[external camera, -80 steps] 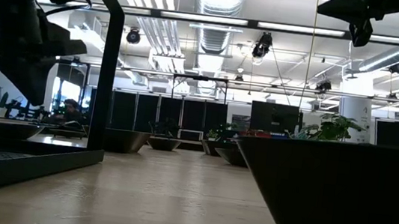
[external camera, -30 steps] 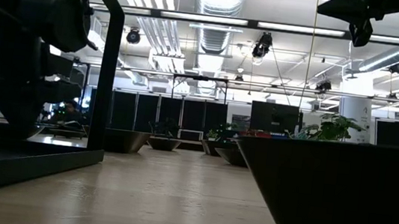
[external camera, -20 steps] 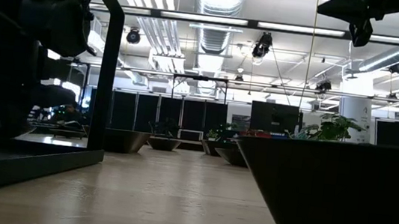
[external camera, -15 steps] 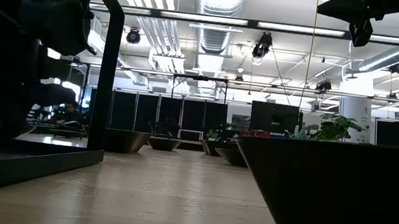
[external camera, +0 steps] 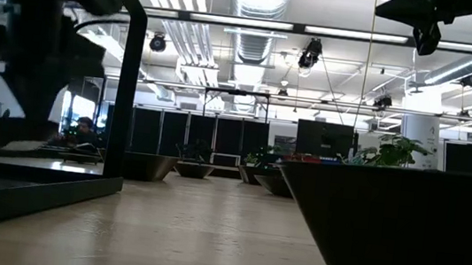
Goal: Pick & Place Mini shaped plates
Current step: Put the black leaf-shaped plate on the shelf
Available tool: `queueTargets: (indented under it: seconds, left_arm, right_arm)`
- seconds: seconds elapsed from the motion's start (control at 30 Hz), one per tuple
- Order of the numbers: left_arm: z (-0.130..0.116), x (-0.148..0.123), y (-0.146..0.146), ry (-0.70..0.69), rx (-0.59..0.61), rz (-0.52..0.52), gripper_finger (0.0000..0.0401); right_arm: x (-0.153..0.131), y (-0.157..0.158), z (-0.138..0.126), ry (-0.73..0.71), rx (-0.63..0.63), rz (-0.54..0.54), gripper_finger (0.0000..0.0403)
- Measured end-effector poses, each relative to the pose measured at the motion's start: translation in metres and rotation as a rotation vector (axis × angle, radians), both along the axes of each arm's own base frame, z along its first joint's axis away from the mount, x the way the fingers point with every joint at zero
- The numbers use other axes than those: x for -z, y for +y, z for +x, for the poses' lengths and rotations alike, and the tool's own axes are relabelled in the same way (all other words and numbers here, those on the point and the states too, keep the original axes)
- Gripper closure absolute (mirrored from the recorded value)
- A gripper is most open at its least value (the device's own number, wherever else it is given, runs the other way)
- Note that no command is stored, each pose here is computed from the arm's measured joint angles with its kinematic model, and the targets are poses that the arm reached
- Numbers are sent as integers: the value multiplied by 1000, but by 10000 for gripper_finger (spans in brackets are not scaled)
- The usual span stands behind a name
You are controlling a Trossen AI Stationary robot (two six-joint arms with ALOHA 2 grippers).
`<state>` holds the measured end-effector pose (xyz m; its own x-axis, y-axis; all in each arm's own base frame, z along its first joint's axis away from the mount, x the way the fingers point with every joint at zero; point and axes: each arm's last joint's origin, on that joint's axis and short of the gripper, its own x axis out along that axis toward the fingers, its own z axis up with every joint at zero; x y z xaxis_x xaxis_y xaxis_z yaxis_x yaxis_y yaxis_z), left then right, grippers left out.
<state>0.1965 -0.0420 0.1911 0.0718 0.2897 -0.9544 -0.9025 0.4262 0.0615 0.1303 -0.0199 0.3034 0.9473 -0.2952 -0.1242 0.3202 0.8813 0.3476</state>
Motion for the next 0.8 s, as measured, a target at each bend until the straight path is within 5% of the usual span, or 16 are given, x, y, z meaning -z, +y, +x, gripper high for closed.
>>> queueTargets:
  seconds: [0.43,0.8]
  left_arm:
    - [3,-48,-61,-102,374,-37,401]
    - [-21,-45,-130,-199,798,-123,401]
  right_arm:
    - [0,0,0,1,-8,1,394]
    - [0,0,0,1,-8,1,394]
